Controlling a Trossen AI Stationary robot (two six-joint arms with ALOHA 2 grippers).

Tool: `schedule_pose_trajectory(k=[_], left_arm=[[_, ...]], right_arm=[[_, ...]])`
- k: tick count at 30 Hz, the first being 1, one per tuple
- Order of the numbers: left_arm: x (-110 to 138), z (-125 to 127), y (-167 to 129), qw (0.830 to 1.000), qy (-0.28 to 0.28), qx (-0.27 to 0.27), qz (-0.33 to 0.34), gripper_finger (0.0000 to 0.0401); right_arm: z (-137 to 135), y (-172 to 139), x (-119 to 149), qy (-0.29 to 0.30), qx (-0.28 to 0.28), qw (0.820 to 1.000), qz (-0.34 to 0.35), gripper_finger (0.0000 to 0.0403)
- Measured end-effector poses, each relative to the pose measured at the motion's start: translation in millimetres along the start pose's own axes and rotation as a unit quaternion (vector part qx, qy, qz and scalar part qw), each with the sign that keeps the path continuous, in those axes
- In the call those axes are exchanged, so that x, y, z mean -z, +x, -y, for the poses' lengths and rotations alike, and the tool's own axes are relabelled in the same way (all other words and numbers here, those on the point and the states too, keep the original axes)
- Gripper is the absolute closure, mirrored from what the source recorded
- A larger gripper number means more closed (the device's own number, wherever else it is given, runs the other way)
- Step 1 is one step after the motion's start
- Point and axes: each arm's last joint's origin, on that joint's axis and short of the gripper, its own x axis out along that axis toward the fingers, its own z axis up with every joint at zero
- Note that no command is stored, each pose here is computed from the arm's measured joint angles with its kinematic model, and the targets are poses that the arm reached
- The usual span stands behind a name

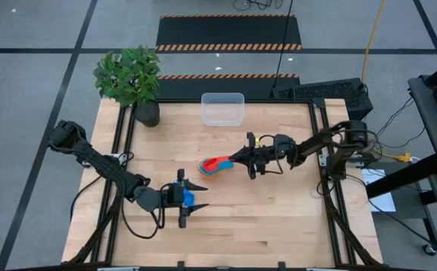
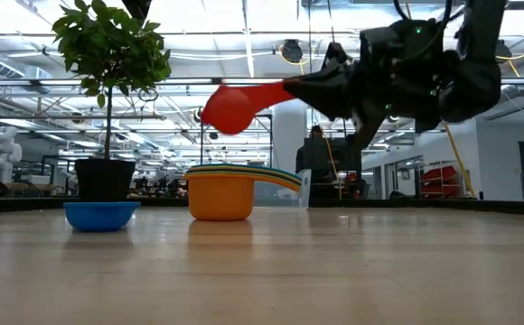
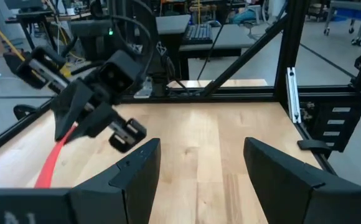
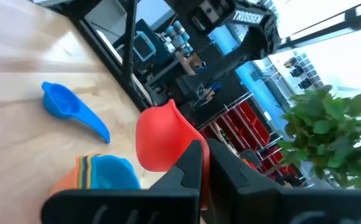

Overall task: Nest measuring cups in basket
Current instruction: Stack the red measuring cup on top of the light blue measuring cup

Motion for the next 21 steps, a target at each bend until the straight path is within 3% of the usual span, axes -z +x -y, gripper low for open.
schedule_pose_trajectory(k=[10,21], left_arm=[[0,0,0,1.0,-0.004,0.0,0.0,0.0167],[1,6,-4,1.0,-0.002,0.011,-0.002,0.0167]], right_arm=[[-13,19,20,0.024,-0.014,1.0,-0.012,0.0403],[-13,17,29,0.035,-0.021,0.999,-0.034,0.0403]])
